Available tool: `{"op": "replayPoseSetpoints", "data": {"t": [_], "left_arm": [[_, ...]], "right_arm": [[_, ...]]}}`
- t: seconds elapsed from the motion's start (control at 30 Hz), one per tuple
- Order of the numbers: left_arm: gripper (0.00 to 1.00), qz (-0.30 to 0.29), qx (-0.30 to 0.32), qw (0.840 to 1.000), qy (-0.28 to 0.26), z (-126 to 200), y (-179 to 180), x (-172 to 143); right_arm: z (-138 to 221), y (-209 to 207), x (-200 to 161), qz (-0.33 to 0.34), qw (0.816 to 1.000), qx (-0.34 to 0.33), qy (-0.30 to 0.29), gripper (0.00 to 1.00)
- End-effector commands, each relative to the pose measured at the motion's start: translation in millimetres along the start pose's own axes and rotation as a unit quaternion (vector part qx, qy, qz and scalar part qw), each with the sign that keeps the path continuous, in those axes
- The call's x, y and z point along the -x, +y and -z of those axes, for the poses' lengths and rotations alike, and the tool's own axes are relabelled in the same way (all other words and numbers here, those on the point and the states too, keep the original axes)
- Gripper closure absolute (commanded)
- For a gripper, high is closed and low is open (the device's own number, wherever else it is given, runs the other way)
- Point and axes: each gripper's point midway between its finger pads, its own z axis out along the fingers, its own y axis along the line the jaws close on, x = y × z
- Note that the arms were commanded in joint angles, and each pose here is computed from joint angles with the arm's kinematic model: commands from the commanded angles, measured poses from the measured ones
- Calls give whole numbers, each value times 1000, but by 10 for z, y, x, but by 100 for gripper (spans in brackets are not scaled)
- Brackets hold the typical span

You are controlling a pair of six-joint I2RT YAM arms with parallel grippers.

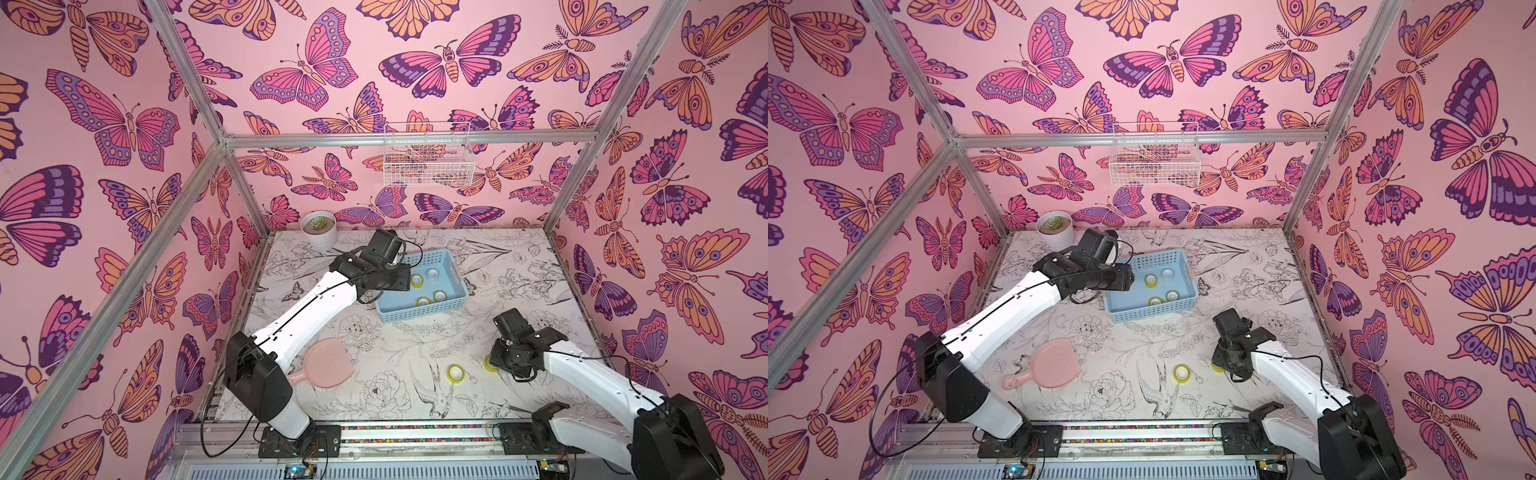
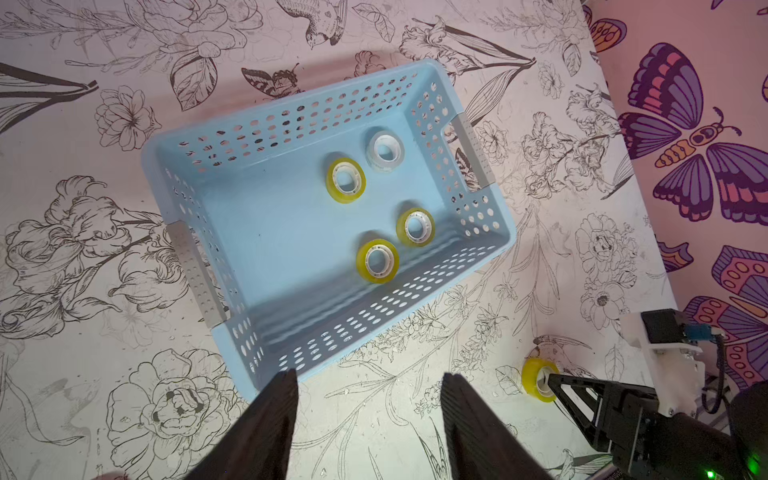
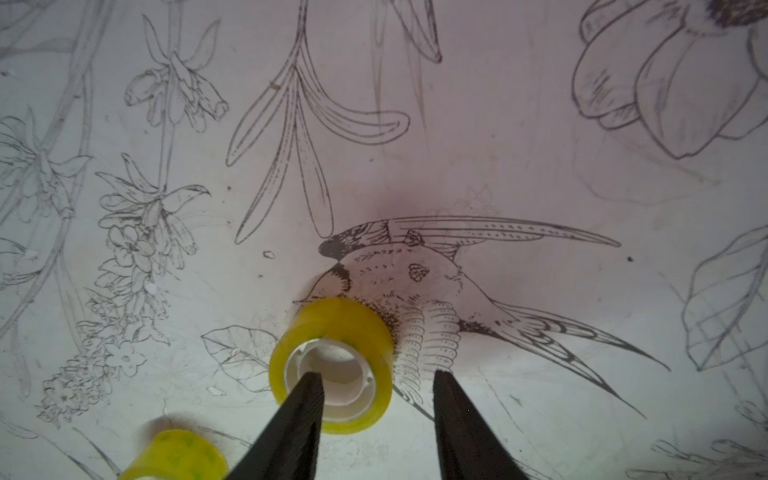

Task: Put the transparent tape into the storage box
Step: Pick up the tape from the center of the board.

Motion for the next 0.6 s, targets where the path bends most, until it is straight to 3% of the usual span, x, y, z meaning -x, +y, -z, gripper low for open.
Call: {"op": "replayPoseSetpoints", "data": {"t": [0.0, 0.17, 0.3, 0.57], "left_arm": [[39, 1, -10, 1000, -5, 8, -56, 17], [39, 1, -6, 1000, -6, 14, -37, 10], [39, -2, -4, 1000, -7, 14, -33, 13], [39, -1, 0, 1000, -7, -7, -18, 9]], "right_arm": [[-57, -33, -42, -15, 1000, -2, 7, 52], [-203, 12, -15, -16, 1000, -6, 9, 53], [-295, 29, -16, -13, 1000, -10, 15, 60], [-264, 11, -17, -13, 1000, -11, 13, 97]]}}
